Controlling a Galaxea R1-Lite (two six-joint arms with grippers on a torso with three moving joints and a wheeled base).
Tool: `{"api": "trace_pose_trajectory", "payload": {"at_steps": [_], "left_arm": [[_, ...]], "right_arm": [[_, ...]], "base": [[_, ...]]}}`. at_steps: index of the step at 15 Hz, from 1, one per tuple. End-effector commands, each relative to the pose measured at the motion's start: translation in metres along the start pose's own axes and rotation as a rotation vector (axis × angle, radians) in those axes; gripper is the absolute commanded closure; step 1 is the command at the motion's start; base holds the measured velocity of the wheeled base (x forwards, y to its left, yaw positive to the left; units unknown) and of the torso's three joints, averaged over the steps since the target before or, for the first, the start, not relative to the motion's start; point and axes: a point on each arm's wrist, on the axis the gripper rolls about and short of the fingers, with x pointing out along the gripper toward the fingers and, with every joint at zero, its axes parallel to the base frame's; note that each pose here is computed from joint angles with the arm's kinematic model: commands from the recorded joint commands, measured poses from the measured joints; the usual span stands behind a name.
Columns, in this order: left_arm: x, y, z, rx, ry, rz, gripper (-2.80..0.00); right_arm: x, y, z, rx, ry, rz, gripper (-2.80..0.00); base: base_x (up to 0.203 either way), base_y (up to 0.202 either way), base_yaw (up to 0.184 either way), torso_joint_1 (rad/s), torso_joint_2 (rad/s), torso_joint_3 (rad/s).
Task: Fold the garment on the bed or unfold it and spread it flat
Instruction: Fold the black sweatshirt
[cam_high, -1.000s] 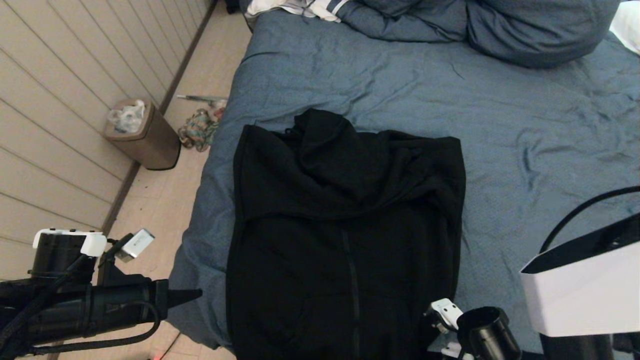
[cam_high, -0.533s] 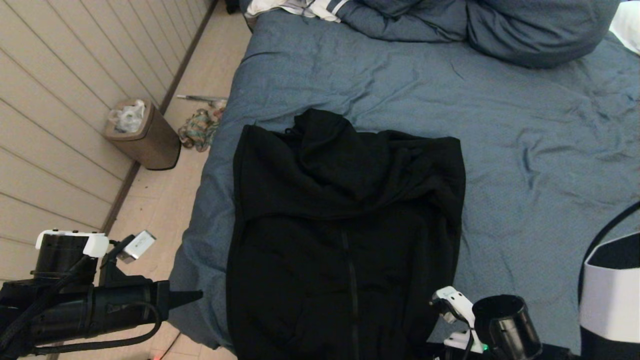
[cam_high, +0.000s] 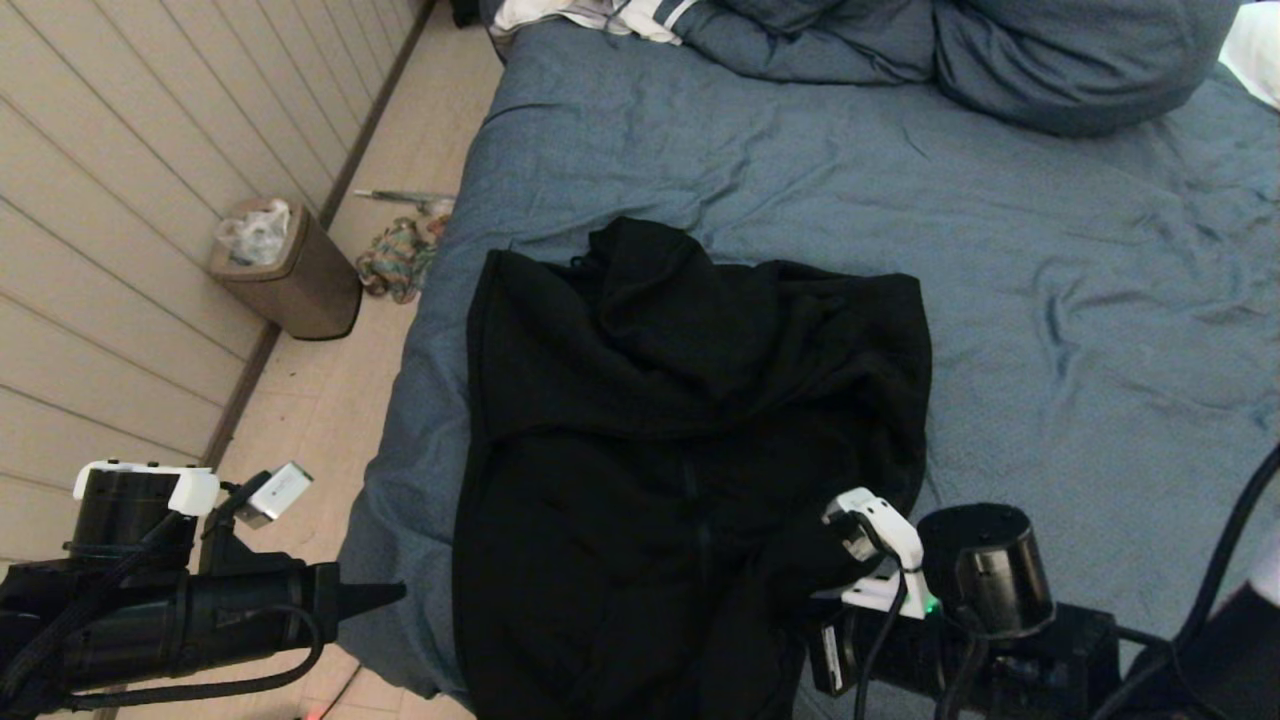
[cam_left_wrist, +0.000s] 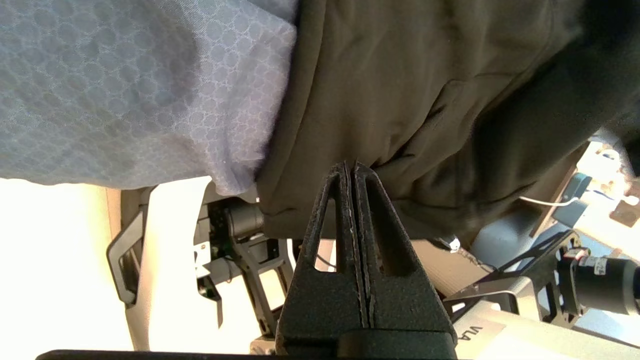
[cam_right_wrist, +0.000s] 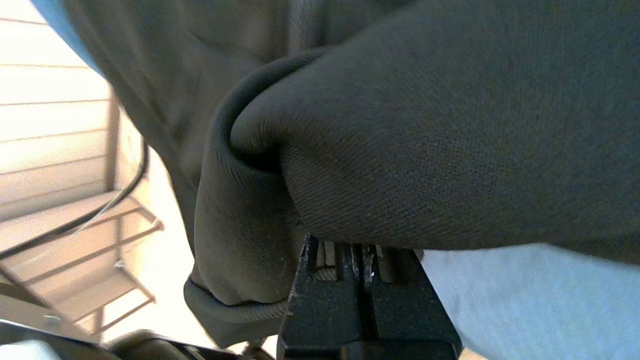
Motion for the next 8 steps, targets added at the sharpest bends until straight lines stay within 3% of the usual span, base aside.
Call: {"api": "trace_pose_trajectory", "payload": {"at_steps": [1,5,8], "left_arm": [[-0.001,-0.001,0.0,0.002,-0.005,-0.005,0.0],[-0.003,-0.002,-0.001,0.006,-0.009,-0.007,0.0],[-0.003,-0.002,0.0,0.009,-0.016,-0.008,0.0]], "right_arm": [[-0.007,0.008,0.039,0.001,-0.062,0.017,0.0],[-0.013,0.014,0.13,0.078,-0.181,0.031,0.0],[-0.014,0.005,0.177,0.13,-0.24,0.007,0.0]], "base": [[0.0,0.0,0.0,0.0,0.0,0.0],[0.0,0.0,0.0,0.0,0.0,0.0],[0.0,0.0,0.0,0.0,0.0,0.0]]}}
